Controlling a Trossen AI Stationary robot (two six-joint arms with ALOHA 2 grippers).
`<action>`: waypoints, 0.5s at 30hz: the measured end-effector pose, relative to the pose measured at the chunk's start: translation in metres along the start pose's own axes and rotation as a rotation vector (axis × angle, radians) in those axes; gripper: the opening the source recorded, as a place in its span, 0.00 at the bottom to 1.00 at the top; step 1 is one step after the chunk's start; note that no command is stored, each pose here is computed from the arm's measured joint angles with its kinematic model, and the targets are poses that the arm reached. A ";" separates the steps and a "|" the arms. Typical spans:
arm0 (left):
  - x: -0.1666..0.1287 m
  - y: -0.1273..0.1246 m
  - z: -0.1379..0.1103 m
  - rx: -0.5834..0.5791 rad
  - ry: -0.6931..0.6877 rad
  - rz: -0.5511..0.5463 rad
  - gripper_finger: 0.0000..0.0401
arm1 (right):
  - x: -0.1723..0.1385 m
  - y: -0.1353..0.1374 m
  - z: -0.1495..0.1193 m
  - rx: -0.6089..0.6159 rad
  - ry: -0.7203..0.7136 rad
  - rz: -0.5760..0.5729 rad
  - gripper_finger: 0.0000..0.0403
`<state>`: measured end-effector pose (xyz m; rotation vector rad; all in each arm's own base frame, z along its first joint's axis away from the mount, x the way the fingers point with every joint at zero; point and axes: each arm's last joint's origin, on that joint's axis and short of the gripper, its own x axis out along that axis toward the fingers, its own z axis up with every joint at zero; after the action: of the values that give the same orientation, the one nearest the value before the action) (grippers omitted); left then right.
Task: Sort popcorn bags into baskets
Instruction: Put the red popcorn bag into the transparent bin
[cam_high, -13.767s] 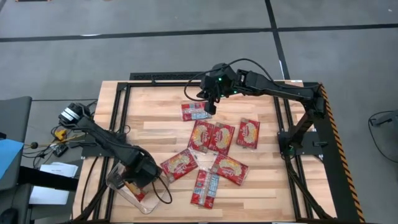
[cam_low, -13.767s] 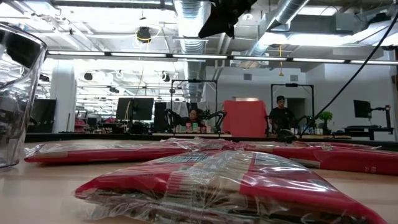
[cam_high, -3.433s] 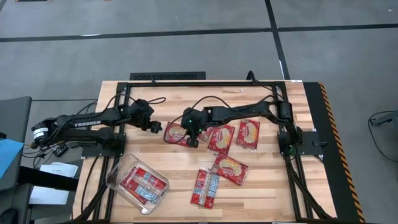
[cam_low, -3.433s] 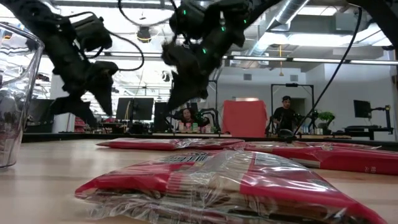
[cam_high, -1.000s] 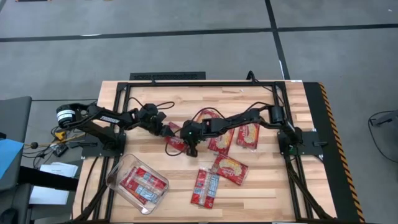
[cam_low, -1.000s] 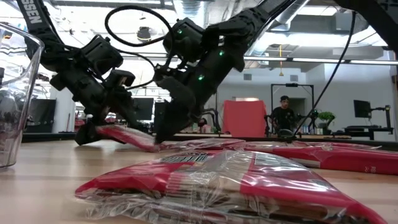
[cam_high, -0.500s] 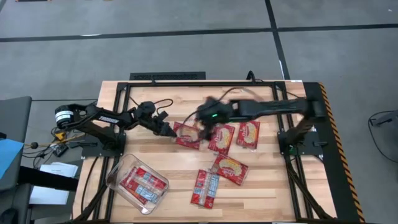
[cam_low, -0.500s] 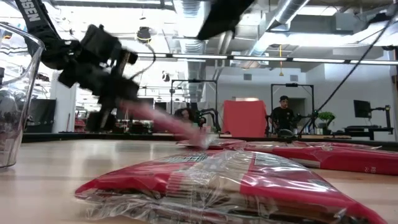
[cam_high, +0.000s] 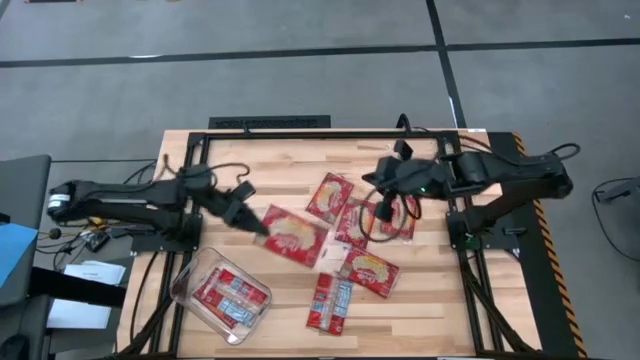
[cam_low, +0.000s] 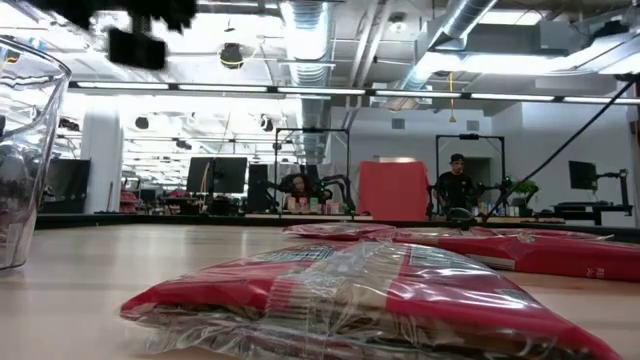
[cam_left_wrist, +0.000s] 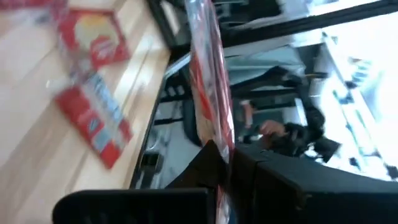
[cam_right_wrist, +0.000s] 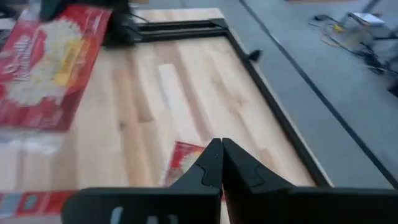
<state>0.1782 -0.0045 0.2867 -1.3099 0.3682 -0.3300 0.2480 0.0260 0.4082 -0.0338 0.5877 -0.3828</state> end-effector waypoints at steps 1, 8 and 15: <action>-0.004 -0.007 -0.008 -0.011 -0.001 0.046 0.00 | -0.004 0.002 -0.002 -0.014 0.008 0.012 0.04; -0.037 -0.057 -0.057 -0.094 -0.071 0.258 0.00 | -0.011 0.023 -0.004 -0.059 -0.008 0.079 0.06; -0.025 -0.067 -0.103 -0.178 -0.001 0.323 0.00 | -0.007 0.036 -0.015 -0.087 0.007 0.116 0.07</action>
<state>0.1078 -0.0987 0.3320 -1.3979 0.6107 -0.0246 0.2465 0.0635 0.3943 -0.0811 0.6100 -0.2453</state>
